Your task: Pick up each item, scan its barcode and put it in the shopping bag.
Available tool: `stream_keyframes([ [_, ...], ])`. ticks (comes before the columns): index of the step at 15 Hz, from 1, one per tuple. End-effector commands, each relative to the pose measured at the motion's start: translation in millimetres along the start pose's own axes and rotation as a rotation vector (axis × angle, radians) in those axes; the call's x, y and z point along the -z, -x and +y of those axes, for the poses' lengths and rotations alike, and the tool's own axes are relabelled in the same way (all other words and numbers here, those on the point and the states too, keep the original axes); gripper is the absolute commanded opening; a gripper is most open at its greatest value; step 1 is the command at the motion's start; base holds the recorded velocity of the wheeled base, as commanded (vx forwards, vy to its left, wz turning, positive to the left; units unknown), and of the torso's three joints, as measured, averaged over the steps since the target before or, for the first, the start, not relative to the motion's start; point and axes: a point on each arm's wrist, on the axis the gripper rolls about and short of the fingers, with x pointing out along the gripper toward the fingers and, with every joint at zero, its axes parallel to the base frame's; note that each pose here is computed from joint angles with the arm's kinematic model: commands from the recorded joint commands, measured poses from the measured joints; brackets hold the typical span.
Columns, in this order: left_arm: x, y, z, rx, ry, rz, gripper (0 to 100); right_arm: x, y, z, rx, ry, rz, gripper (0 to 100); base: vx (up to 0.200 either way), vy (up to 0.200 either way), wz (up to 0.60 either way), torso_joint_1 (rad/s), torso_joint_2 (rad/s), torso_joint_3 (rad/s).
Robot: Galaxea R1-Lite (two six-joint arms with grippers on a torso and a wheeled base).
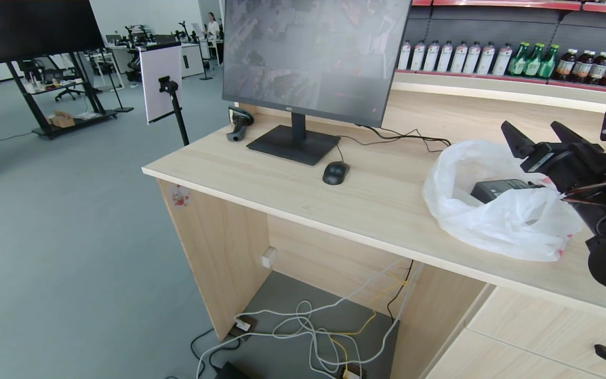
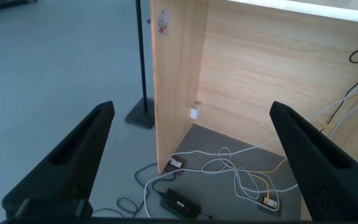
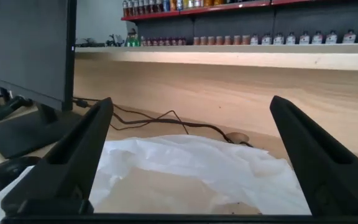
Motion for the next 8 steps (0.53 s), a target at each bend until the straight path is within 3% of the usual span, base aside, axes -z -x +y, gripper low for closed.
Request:
stream_keyframes([
  [1, 0.0, 0, 0.0, 0.000, 0.000, -0.001, 100, -26, 9, 7, -0.036, 0.034, -0.047, 100, 0.000, 0.000, 0.00, 0.000, 0.00, 0.000],
  [5, 0.0, 0, 0.0, 0.000, 0.011, -0.001, 100, -42, 55, 52, -0.148, 0.017, 0.012, 100, 0.000, 0.000, 0.00, 0.000, 0.00, 0.000],
  [6, 0.0, 0, 0.0, 0.000, 0.012, -0.001, 100, -42, 59, 53, -0.152, 0.022, 0.019, 100, 0.000, 0.000, 0.00, 0.000, 0.00, 0.000],
  [8, 0.0, 0, 0.0, 0.000, 0.012, -0.001, 100, -42, 62, 56, -0.160, 0.036, 0.022, 100, 0.000, 0.000, -0.60, 0.002, 0.00, 0.005],
])
